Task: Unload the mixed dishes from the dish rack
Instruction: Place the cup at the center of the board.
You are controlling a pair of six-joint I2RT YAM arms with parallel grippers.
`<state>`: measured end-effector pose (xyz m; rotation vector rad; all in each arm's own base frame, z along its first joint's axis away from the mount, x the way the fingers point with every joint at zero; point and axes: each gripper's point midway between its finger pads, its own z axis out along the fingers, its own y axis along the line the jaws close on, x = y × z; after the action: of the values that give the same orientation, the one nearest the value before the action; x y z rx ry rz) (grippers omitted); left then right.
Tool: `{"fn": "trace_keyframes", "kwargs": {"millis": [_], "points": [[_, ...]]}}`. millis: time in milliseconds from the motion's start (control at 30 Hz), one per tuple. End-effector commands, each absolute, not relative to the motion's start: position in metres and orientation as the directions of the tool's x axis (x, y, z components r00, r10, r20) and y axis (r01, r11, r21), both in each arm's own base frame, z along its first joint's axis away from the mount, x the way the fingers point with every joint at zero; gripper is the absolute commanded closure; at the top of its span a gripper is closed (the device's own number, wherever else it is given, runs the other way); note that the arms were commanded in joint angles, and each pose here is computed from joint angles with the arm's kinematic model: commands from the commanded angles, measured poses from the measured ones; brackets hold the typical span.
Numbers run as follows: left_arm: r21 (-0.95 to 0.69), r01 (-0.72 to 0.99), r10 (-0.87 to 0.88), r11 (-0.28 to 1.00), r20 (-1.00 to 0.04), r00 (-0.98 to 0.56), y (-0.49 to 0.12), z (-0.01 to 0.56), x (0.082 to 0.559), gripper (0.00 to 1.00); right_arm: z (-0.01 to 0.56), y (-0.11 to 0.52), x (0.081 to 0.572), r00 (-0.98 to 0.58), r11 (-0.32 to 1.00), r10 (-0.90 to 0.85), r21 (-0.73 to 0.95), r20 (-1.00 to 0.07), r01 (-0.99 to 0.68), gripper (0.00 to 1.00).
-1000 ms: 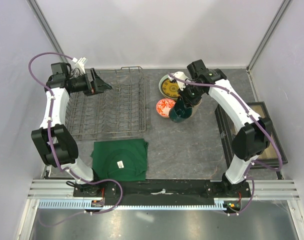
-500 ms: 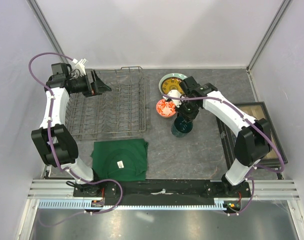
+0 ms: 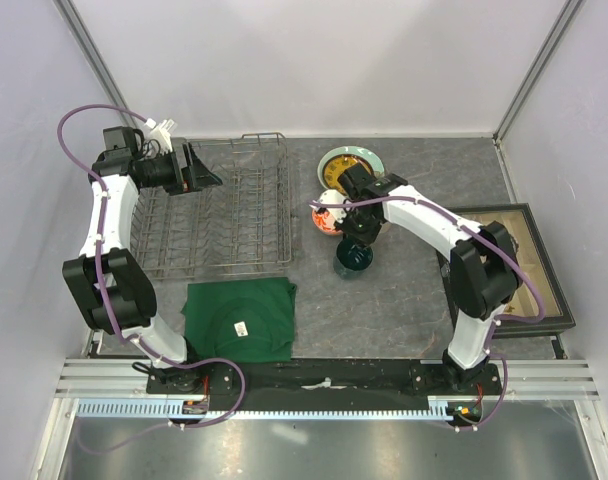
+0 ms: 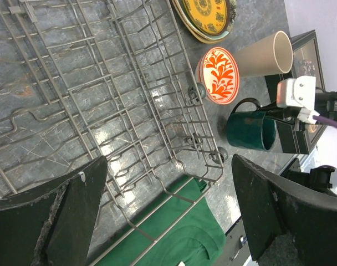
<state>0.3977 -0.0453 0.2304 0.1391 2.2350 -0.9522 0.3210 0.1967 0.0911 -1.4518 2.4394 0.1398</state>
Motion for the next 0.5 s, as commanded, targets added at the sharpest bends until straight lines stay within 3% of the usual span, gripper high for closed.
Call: {"fn": "trace_keyframes", "kwargs": {"millis": [0, 467], "points": [[-0.544, 0.405, -0.116, 0.735, -0.689, -0.715, -0.042, 0.239, 0.402, 0.01, 0.105, 0.211, 0.337, -0.42, 0.486, -0.833, -0.113, -0.361, -0.867, 1.0], [-0.553, 0.419, -0.107, 0.72, -0.686, -0.72, -0.045, 0.237, 0.399, 0.01, 0.102, 0.19, 0.336, -0.378, 0.431, -0.885, -0.167, -0.273, -0.887, 1.0]]}}
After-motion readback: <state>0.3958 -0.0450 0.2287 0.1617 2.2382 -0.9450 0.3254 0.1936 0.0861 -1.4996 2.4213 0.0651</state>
